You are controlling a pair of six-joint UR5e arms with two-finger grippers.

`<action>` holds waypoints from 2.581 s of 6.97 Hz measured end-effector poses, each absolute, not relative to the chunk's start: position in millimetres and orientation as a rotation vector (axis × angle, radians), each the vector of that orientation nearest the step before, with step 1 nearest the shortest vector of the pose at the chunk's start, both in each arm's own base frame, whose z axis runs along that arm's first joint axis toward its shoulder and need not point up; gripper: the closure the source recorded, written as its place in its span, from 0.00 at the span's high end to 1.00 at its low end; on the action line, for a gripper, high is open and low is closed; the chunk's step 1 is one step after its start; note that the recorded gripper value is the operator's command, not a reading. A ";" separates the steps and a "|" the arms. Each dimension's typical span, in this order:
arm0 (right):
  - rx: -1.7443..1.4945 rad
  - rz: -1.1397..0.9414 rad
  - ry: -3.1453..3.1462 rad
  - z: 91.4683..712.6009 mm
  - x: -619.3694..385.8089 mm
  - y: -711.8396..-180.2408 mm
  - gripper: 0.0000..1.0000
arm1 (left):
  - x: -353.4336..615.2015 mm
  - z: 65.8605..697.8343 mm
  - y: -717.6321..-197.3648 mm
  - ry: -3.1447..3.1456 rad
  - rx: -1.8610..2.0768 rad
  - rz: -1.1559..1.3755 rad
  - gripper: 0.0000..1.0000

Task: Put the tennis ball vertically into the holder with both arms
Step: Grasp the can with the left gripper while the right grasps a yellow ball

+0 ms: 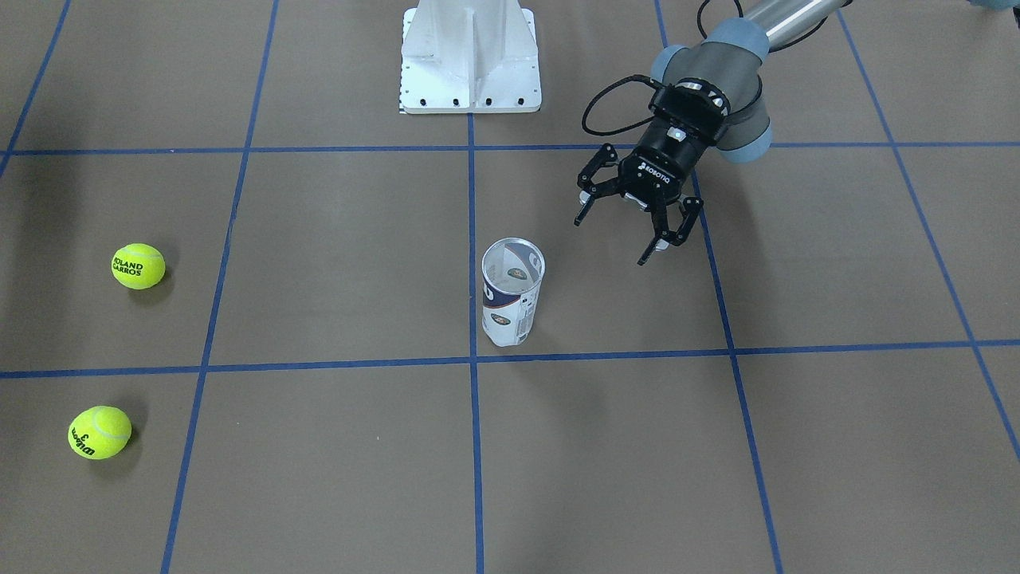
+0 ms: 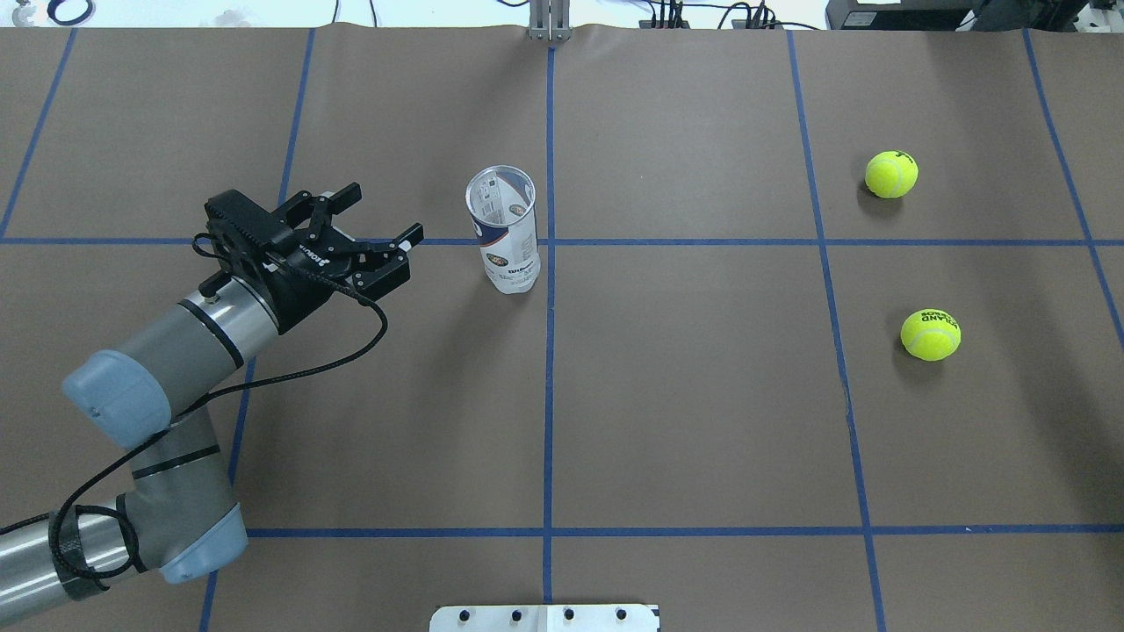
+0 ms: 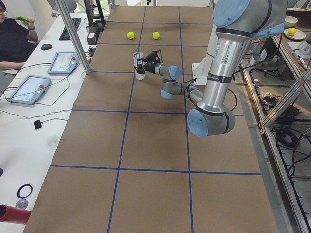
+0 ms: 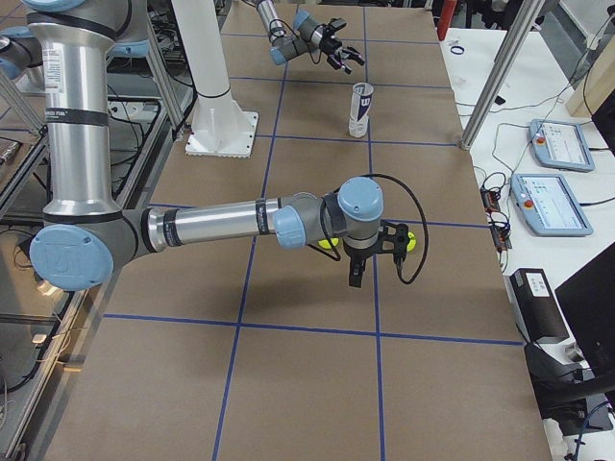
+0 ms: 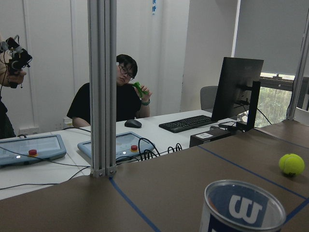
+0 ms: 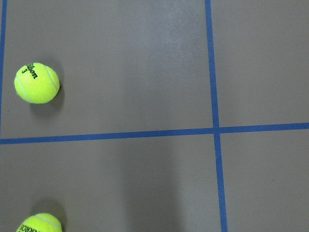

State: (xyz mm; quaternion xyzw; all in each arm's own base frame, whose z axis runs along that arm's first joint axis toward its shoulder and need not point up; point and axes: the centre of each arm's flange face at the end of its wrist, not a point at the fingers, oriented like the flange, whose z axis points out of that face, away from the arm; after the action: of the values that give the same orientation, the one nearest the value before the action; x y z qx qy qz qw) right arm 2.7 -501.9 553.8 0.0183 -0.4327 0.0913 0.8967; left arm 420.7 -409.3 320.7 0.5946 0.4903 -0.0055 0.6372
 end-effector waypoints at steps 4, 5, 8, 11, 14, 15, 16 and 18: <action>-0.009 0.079 -0.881 483.1 -140.1 -518.5 1.00 | 456.1 361.9 -399.4 1.062 1.207 0.041 0.99; -0.018 0.050 -0.857 475.0 -176.7 -511.6 1.00 | 458.0 365.1 -398.8 1.057 1.201 0.045 0.99; -0.020 -0.033 -0.786 480.1 -236.9 -492.8 1.00 | 459.8 365.9 -398.0 1.057 1.198 0.048 0.99; -0.027 -0.109 -0.731 505.7 -257.6 -484.5 1.00 | 460.4 366.5 -398.0 1.055 1.198 0.051 0.99; -0.049 -0.137 -0.716 518.7 -270.8 -483.1 0.99 | 459.8 366.1 -397.7 1.054 1.201 0.054 0.99; -0.058 -0.146 -0.713 521.7 -277.0 -481.0 0.74 | 459.2 366.8 -397.5 1.051 1.202 0.057 0.99; -0.067 -0.154 -0.712 524.3 -281.0 -479.5 0.34 | 459.0 366.9 -397.4 1.050 1.202 0.058 0.99; -0.072 -0.164 -0.716 525.7 -283.2 -478.8 0.00 | 458.8 367.0 -397.3 1.049 1.203 0.059 0.99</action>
State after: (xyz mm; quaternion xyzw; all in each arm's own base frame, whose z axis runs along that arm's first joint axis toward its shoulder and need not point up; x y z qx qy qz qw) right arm -283.2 -478.8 525.7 -0.0353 -0.3500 -0.0803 0.9326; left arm 458.8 -397.3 367.0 0.5397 0.4705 0.0267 0.6976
